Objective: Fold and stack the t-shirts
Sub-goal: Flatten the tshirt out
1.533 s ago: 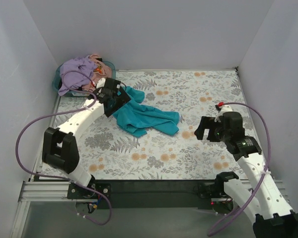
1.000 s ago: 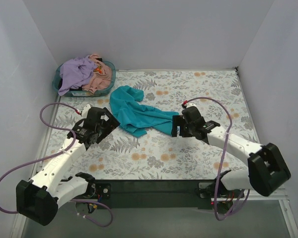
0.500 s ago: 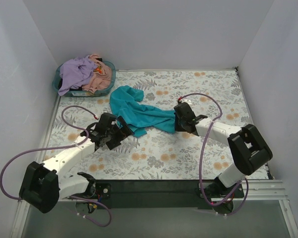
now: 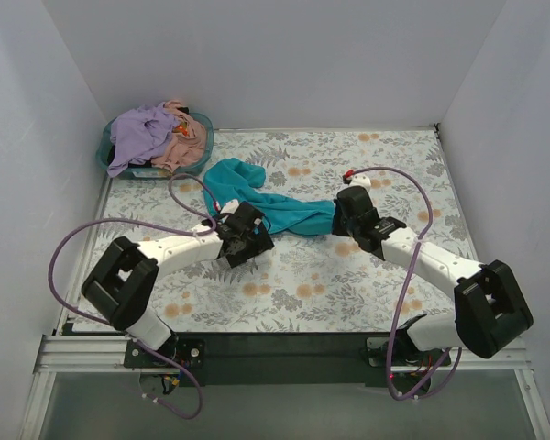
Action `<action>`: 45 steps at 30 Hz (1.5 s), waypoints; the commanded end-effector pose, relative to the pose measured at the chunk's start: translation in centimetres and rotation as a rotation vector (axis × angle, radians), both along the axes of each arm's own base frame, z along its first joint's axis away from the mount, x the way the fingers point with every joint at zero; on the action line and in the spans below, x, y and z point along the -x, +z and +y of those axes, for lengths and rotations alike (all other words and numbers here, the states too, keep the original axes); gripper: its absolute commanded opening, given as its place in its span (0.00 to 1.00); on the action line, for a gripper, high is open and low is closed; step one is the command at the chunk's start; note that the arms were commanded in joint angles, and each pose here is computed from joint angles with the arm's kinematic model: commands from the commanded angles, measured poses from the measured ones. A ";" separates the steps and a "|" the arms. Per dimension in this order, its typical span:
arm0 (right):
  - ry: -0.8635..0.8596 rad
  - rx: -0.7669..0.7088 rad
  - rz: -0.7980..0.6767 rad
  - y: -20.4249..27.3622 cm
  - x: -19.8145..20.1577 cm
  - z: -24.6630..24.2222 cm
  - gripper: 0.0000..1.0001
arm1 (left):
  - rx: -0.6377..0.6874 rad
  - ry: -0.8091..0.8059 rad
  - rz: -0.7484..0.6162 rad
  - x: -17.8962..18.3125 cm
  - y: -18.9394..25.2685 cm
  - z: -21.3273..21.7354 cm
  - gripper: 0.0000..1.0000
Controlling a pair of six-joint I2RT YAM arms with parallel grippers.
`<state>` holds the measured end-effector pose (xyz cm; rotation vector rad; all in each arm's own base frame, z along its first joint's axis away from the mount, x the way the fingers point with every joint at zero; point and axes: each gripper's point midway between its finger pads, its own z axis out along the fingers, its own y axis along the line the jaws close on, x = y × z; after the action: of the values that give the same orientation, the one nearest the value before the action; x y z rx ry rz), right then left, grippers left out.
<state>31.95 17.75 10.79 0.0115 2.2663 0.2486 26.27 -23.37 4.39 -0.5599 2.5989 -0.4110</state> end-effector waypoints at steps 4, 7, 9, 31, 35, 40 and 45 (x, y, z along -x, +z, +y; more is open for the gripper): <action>-0.032 0.015 -0.002 -0.4 0.5 -1.3 0.01 | -0.191 0.100 -0.022 -2.2 -1.0 1.1 0.73; -0.030 0.010 0.004 -0.7 0.8 -1.5 0.01 | -0.231 0.131 -0.021 -2.7 -1.7 1.5 0.69; -0.027 0.012 0.010 -0.9 1.0 -1.5 0.01 | -0.265 0.160 -0.025 -3.3 -2.1 1.8 0.64; -0.138 0.033 -0.179 7.3 3.8 -7.2 0.01 | -0.179 0.305 -0.305 0.3 12.4 8.7 0.00; -0.111 -0.058 -0.323 14.2 5.8 -8.0 0.01 | 0.000 0.309 -0.506 0.7 21.8 9.4 0.00; 0.012 -0.201 -0.566 24.9 9.8 -8.4 0.01 | 0.240 0.219 -0.816 2.9 34.5 10.6 0.00; 0.149 -0.333 -0.820 37.6 14.9 -9.0 0.01 | 0.418 0.210 -1.041 6.2 44.5 13.4 0.00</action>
<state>19.70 8.67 42.78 0.0319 1.5260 0.5233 21.62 -11.29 43.56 -0.6260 1.5920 -0.8331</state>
